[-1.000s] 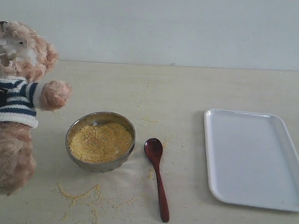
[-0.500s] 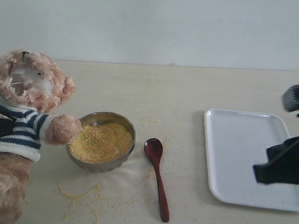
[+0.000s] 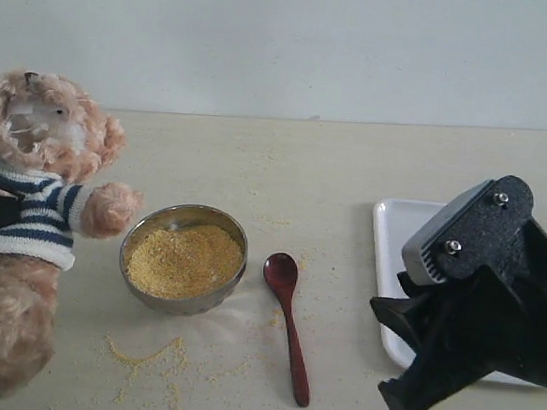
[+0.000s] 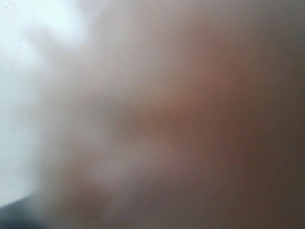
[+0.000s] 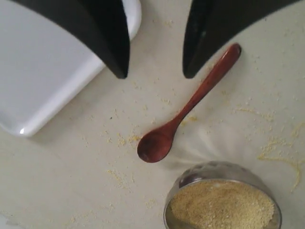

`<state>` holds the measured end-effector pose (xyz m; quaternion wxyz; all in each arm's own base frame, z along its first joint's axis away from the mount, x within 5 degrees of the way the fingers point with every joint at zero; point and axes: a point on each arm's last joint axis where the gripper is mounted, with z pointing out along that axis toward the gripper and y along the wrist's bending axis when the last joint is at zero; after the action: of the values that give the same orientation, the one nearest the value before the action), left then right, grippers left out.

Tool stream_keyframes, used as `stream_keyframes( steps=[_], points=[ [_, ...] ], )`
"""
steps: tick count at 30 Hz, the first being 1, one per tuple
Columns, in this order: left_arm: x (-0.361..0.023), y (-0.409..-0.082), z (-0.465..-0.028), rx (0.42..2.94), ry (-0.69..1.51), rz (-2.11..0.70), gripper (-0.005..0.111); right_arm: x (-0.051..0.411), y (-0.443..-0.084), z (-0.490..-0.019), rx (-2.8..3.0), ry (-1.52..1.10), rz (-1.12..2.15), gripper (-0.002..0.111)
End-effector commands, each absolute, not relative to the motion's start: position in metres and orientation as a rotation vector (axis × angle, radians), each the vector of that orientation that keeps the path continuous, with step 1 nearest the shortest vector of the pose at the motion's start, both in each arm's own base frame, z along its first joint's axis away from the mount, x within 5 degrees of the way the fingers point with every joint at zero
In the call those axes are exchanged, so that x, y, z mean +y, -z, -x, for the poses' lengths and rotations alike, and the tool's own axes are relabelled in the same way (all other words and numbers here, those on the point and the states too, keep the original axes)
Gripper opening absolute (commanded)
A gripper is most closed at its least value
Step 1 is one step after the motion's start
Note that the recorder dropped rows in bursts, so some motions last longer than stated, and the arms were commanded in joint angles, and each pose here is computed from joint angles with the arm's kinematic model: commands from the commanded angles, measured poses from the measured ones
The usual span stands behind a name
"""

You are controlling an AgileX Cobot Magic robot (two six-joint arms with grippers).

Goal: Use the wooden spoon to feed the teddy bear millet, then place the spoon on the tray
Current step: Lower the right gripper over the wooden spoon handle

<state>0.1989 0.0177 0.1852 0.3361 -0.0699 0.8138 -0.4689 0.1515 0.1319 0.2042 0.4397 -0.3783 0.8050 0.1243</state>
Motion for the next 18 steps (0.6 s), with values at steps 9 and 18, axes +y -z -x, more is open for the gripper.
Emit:
stream_keyframes(
  steps=[9, 18],
  points=[
    [0.045, -0.177, -0.215, 2.084, 0.887, 0.495, 0.005, 0.158, -0.153, -0.181, 2.027, -0.366, 0.837, 0.051],
    [0.048, -0.181, -0.224, 2.068, 0.909, 0.473, 0.005, 0.176, -0.125, -0.179, 1.921, -0.461, 1.059, 0.051]
  ],
)
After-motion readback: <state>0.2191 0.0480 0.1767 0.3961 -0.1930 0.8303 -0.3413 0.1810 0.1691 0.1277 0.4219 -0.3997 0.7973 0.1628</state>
